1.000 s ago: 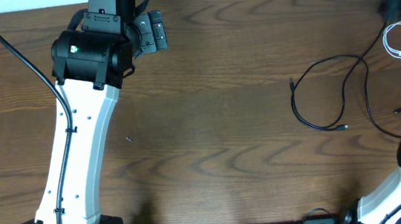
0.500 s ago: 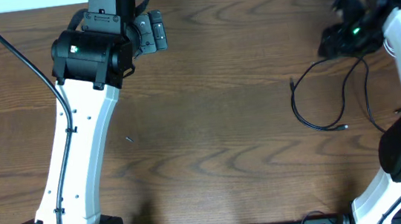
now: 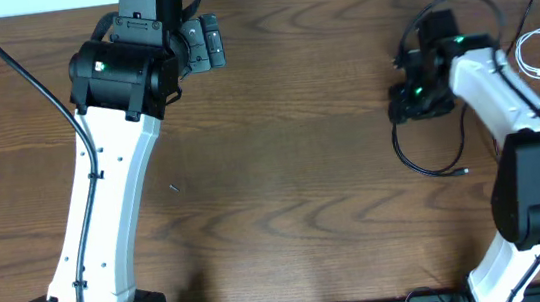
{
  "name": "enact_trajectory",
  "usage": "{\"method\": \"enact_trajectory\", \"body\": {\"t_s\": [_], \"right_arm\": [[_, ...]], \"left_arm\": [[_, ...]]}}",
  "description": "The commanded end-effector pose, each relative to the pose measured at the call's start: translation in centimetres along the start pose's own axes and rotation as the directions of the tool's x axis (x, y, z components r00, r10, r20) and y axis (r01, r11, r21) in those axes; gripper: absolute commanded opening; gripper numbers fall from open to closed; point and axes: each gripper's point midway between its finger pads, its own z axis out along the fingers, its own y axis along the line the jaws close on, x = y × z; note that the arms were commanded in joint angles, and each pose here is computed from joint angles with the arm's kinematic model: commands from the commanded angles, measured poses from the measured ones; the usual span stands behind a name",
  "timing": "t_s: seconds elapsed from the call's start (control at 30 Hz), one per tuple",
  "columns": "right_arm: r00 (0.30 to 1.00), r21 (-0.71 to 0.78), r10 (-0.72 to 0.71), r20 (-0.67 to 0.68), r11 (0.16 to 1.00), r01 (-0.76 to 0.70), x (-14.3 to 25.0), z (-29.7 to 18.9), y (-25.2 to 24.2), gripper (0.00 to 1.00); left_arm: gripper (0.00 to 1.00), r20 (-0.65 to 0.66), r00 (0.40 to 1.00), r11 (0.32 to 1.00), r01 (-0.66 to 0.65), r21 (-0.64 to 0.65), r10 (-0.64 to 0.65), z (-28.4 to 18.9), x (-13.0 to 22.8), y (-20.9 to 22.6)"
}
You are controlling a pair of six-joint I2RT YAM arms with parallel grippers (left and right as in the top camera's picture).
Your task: Untangle cables
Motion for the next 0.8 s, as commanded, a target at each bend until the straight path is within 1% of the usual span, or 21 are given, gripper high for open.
{"method": "enact_trajectory", "body": {"t_s": [0.0, 0.07, 0.17, 0.23, 0.3, 0.4, 0.53, 0.57, 0.7, 0.77], "right_arm": [[0.999, 0.106, 0.046, -0.022, 0.993, -0.044, 1.4, 1.4, -0.7, 0.54], [0.999, 0.105, 0.032, -0.023, 0.994, -0.029, 1.8, 2.2, -0.2, 0.54], [1.0, 0.106, 0.016, -0.027, 0.994, -0.013, 2.4, 3.1, 0.4, 0.52], [1.0, 0.107, 0.007, -0.029, 0.994, -0.004, 2.7, 3.5, 0.7, 0.48], [0.999, 0.122, 0.025, -0.025, 0.992, -0.022, 2.9, 3.9, 0.4, 0.42], [0.999, 0.139, 0.042, -0.016, 0.99, -0.039, 3.3, 4.6, 0.0, 0.3], [0.998, 0.147, 0.066, 0.001, 0.987, -0.065, 3.9, 5.7, -0.4, 0.19], [0.997, 0.155, 0.075, 0.006, 0.985, -0.075, 4.0, 5.9, -0.6, 0.15], [0.99, 0.225, 0.138, 0.036, 0.964, -0.143, 4.9, 6.8, -2.5, 0.03], [0.982, 0.275, 0.18, 0.055, 0.943, -0.189, 5.2, 6.8, -4.1, 0.01]], "left_arm": [[0.96, -0.001, 1.0, 1.0, 0.014, -0.004, -0.014, 0.2, -0.1, 0.0], [0.96, -0.001, 1.0, 1.0, 0.014, -0.004, -0.014, 0.2, -0.1, 0.0], [0.96, -0.001, 1.0, 1.0, 0.014, -0.004, -0.014, 0.2, -0.1, 0.0], [0.96, -0.001, 1.0, 1.0, 0.014, -0.004, -0.014, 0.2, -0.1, 0.0], [0.96, -0.001, 1.0, 1.0, 0.014, -0.004, -0.014, 0.2, -0.1, 0.0], [0.96, -0.001, 1.0, 1.0, 0.014, -0.004, -0.014, 0.2, -0.1, 0.0], [0.96, -0.001, 1.0, 1.0, 0.014, -0.004, -0.014, 0.2, -0.1, 0.0], [0.96, -0.001, 1.0, 1.0, 0.014, -0.004, -0.014, 0.2, -0.1, 0.0], [0.96, -0.001, 1.0, 1.0, 0.014, -0.004, -0.014, 0.2, -0.1, 0.0], [0.96, -0.001, 1.0, 1.0, 0.014, -0.003, -0.014, 0.2, -0.1, 0.0]]}}
